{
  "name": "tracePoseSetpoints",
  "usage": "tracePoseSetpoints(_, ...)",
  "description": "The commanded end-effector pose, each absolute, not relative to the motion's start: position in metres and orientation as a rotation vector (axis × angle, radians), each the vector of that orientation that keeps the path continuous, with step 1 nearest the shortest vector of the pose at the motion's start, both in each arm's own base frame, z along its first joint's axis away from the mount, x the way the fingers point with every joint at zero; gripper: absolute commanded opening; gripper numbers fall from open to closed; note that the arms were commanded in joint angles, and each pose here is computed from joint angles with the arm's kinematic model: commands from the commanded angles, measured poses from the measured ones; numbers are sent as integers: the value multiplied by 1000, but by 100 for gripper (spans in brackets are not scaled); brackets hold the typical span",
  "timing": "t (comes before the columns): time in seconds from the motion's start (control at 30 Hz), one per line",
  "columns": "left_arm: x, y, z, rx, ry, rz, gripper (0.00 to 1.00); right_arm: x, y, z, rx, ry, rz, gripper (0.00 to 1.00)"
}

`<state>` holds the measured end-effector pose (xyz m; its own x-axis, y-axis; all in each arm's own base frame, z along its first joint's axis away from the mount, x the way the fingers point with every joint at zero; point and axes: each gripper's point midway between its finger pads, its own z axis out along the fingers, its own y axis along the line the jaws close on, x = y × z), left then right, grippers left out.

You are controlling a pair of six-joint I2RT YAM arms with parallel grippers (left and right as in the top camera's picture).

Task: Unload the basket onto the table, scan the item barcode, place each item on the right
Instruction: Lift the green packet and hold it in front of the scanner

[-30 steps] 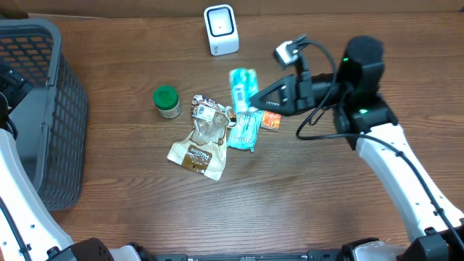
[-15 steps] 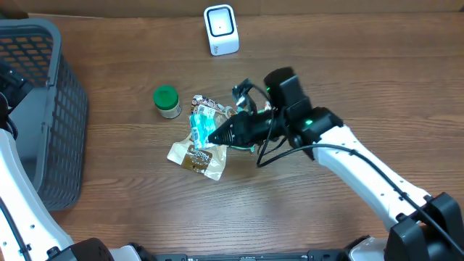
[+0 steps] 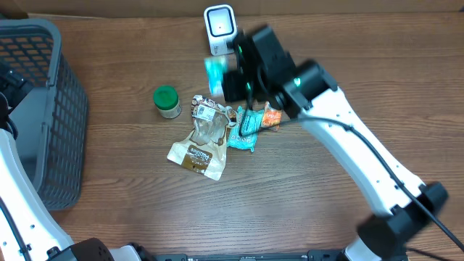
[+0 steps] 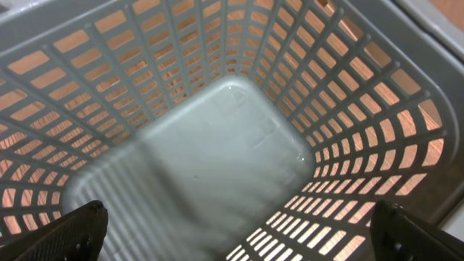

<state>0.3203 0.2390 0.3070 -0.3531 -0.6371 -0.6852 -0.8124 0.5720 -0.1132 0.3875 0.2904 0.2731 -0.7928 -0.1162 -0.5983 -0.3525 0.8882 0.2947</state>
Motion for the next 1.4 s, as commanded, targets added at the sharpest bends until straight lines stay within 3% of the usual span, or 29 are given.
tracePoseSetpoints(0.0,322,241,314,-1170,2071,308,100,451,270,278,-327,2339,127,4)
tracePoseSetpoints(0.23,322,241,314,-1170,2071,308,100,540,267,256,-382,2087,-314,4)
tracePoseSetpoints(0.63,322,241,314,-1170,2071,308,100,634,294,203,-670,1690,-669,4)
tracePoseSetpoints(0.87,322,241,314,-1170,2071,308,100,652,282,143,-867,1676,-809,4)
tracePoseSetpoints(1.37,322,241,314,-1170,2071,308,100,651,291,146,-867,1653,-783,4)
